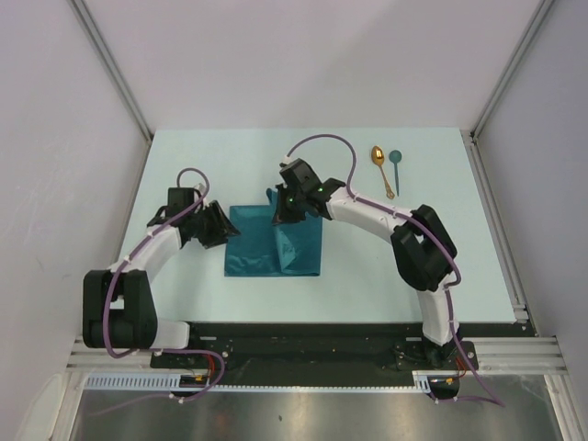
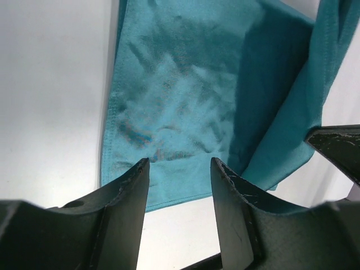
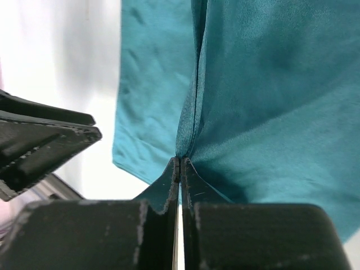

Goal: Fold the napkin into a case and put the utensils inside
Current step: Fold the rectangle-folded napkin at the center of the board.

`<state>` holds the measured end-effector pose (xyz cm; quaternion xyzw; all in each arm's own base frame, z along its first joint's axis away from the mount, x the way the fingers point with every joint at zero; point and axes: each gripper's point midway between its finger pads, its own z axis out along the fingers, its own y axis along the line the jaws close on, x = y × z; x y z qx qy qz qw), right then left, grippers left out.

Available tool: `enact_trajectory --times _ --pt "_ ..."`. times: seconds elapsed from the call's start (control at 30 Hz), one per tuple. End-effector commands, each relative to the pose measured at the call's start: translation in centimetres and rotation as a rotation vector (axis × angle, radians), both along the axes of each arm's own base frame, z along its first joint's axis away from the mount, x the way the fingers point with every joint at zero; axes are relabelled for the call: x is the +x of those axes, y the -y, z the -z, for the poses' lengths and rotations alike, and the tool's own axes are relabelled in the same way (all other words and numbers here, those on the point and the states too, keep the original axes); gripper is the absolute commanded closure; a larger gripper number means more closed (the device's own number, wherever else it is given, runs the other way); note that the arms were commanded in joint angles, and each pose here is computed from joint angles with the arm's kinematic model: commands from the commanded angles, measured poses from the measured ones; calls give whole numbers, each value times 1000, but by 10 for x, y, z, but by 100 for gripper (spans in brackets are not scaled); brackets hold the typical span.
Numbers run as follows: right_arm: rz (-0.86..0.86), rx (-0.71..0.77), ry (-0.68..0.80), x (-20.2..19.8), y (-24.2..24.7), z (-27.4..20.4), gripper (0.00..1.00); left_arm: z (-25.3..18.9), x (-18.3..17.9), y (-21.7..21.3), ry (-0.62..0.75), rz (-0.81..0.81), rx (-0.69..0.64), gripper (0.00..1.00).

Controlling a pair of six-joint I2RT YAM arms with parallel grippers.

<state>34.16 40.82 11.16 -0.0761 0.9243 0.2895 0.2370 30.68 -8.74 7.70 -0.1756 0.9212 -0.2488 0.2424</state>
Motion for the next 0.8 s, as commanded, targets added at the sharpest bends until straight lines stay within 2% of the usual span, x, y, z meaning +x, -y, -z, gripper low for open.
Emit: enact_trajectory --times 0.0,0.33,0.77 --pt "4 143 -28 4 -34 -19 100 -16 6 -7 57 -2 28 48" --pt "-10 251 -99 1 -62 -26 100 -6 5 -28 36 -71 74 48" --pt "-58 274 -139 -3 -92 -14 100 -6 5 -44 36 -119 89 47"
